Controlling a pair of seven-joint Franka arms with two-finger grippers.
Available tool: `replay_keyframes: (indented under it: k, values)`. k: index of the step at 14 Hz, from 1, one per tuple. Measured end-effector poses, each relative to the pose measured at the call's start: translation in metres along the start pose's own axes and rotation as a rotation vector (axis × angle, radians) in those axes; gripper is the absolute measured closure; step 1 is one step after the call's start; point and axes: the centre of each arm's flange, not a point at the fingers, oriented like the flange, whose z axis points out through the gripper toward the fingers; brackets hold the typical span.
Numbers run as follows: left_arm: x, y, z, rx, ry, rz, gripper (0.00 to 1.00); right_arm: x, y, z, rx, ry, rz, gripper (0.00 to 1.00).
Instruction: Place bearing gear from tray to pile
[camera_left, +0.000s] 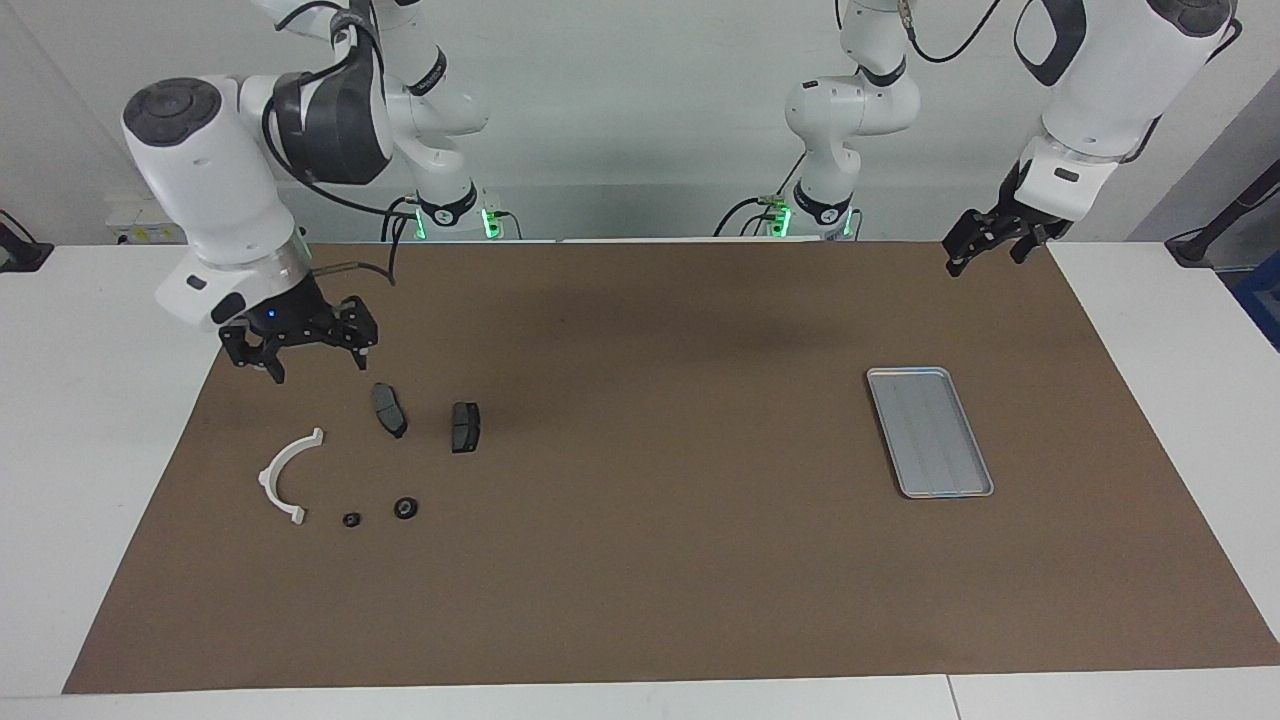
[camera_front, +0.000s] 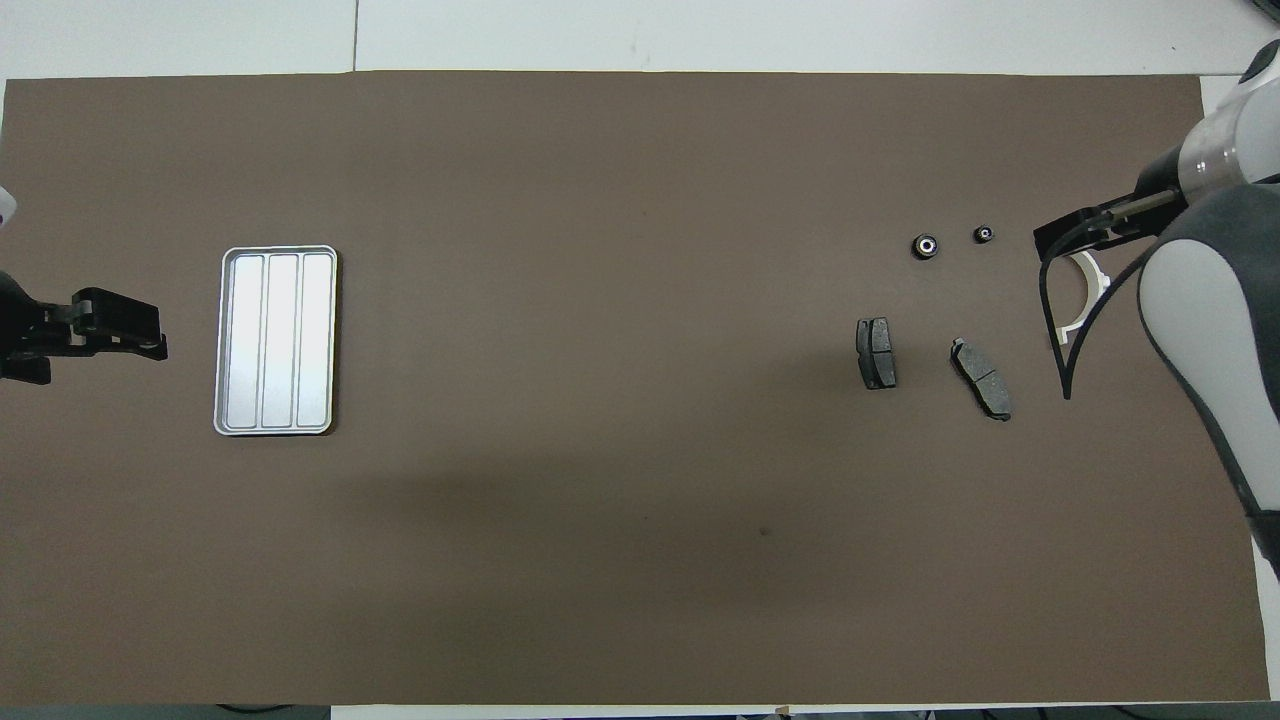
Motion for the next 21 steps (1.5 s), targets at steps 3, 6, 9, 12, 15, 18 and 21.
replay_keyframes:
  k: [3, 6, 9, 12, 15, 18, 21]
  values:
    - [0.0, 0.0, 0.0, 0.0, -0.002, 0.0, 0.0, -0.025, -0.007, -0.032, 0.03, -0.029, 0.022, 0.0]
    - [0.0, 0.0, 0.001, 0.0, -0.002, 0.0, 0.0, -0.039, -0.01, -0.045, 0.043, -0.06, 0.063, 0.0]
    - [0.0, 0.0, 0.001, 0.0, -0.003, 0.0, 0.0, -0.05, -0.012, -0.052, 0.046, -0.09, 0.068, 0.0]
    - [0.0, 0.0, 0.001, 0.001, -0.003, 0.0, 0.0, -0.059, -0.006, -0.065, 0.041, -0.07, 0.082, 0.0]
    - [0.0, 0.0, 0.001, 0.001, -0.003, 0.0, 0.0, -0.064, 0.0, -0.076, 0.035, -0.041, 0.095, 0.0]
    - [0.0, 0.0, 0.001, 0.001, -0.003, 0.0, 0.0, -0.071, -0.007, -0.091, 0.031, -0.021, 0.102, 0.0]
    - [0.0, 0.0, 0.001, 0.001, -0.004, 0.0, 0.0, -0.079, -0.011, -0.097, 0.035, -0.035, 0.173, 0.0]
